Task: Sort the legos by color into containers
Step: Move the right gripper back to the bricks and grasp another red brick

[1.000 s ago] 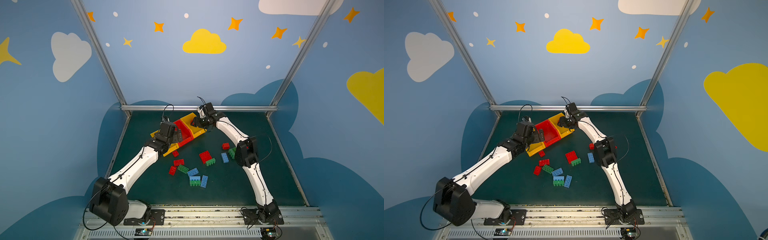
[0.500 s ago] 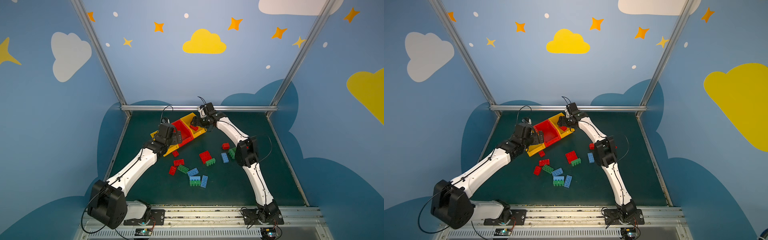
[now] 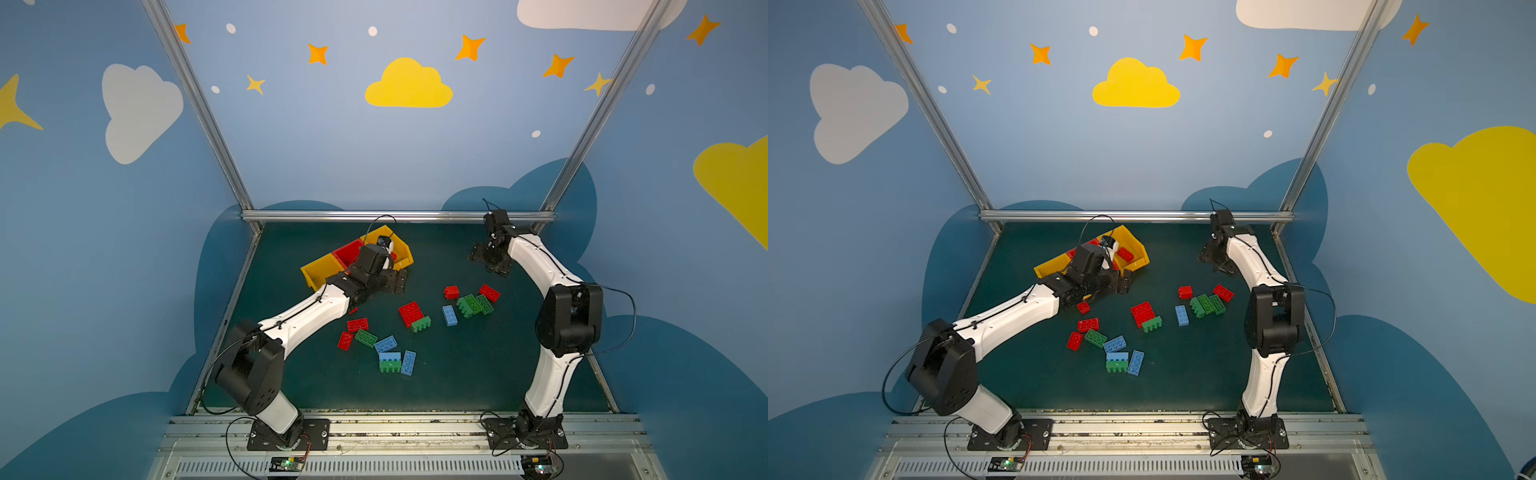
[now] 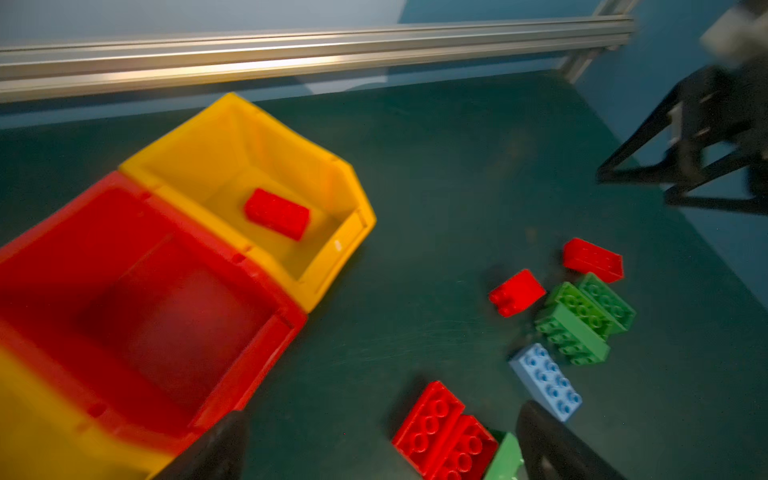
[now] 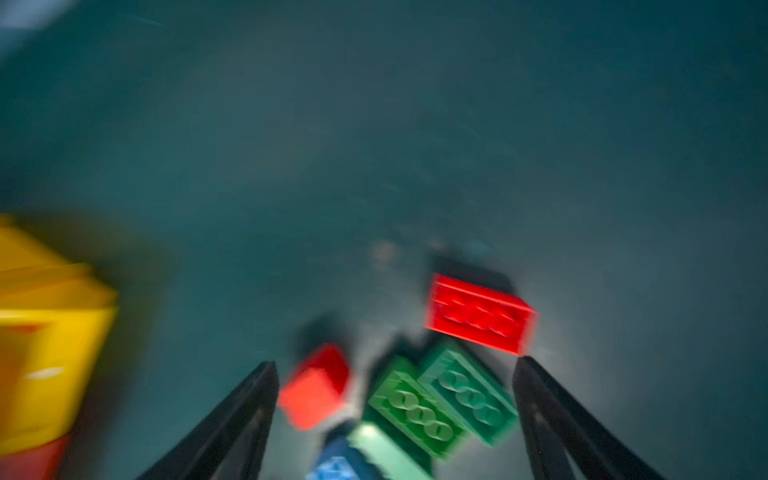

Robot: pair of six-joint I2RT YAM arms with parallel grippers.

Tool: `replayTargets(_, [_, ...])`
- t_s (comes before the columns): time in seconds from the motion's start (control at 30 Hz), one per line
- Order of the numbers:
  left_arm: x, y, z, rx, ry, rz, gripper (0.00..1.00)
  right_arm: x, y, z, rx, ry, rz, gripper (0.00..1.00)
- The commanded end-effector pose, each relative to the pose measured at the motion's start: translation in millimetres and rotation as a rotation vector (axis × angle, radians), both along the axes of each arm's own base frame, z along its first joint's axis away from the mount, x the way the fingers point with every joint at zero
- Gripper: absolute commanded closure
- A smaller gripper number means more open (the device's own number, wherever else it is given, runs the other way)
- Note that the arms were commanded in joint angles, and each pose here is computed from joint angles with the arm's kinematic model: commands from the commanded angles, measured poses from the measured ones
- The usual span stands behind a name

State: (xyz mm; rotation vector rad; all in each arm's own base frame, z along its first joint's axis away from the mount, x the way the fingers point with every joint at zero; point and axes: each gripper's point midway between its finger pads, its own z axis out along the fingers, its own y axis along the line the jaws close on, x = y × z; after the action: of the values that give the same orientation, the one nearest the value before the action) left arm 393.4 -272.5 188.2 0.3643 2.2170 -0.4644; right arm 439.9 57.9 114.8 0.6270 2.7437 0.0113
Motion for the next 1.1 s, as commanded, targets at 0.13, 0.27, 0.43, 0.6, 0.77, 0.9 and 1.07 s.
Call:
replayTargets(0.13, [-13.1,-53.0,9.2,-0.039,-0.017,-0.171,0.00,-36.6,-15.6,-25.1,-0.002,0.110,-0.058,0.13])
replayTargets(0.27, [-14.2,-57.4,5.6,-0.024,0.011,-0.159,0.00,-35.0,-18.9,-35.9,0.021,0.134,-0.061,0.13])
replayTargets(0.43, [-12.7,-58.0,2.0,0.014,0.052,-0.140,0.00,-32.6,-25.4,-49.1,0.006,0.165,-0.059,0.13])
replayTargets(0.6, [-13.2,-58.2,-2.4,0.018,0.069,-0.133,0.00,-29.1,-32.9,-61.7,0.047,0.180,-0.075,0.14])
replayTargets(0.77, [-13.3,-58.4,-5.3,0.029,0.073,-0.140,0.00,-18.9,-32.8,-66.4,0.108,0.151,-0.059,0.16])
replayTargets(0.9, [-9.7,-57.9,-5.5,0.048,0.071,-0.139,0.00,-15.9,-30.7,-71.2,0.116,0.159,-0.044,0.18])
replayTargets(1.07, [-8.3,-56.2,-5.0,0.069,0.067,-0.136,0.00,-16.7,-28.2,-80.6,0.130,0.181,-0.040,0.19])
